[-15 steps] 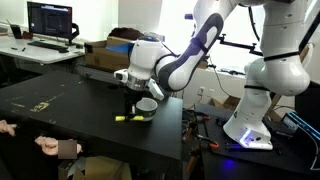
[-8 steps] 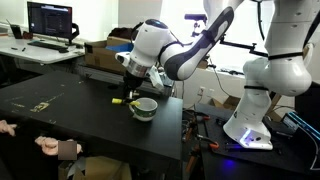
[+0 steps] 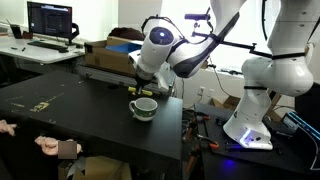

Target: Put the marker in the mug

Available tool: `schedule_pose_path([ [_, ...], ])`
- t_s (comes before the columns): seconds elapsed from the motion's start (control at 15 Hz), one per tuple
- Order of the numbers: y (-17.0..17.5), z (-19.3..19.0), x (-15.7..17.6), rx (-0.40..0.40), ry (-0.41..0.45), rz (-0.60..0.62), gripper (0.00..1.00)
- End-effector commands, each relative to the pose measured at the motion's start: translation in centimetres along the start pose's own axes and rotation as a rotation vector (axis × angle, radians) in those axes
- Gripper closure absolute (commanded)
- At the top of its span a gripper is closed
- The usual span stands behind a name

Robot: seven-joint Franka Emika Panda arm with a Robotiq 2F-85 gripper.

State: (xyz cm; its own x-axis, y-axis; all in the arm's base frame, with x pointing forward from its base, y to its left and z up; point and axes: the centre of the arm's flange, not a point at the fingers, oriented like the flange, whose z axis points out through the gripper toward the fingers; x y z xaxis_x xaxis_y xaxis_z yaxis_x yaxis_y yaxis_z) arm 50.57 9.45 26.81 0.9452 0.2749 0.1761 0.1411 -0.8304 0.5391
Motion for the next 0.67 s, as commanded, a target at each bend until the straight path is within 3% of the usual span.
schedule_pose_path([
  [0.0, -1.7, -1.0, -2.9, -0.090, -0.114, 0.009, 0.95],
  [0.27, -3.7, -1.8, -4.7, -0.152, -0.233, -0.042, 0.95],
  [0.6, -2.8, -4.9, -5.3, -0.137, -0.342, -0.128, 0.95],
])
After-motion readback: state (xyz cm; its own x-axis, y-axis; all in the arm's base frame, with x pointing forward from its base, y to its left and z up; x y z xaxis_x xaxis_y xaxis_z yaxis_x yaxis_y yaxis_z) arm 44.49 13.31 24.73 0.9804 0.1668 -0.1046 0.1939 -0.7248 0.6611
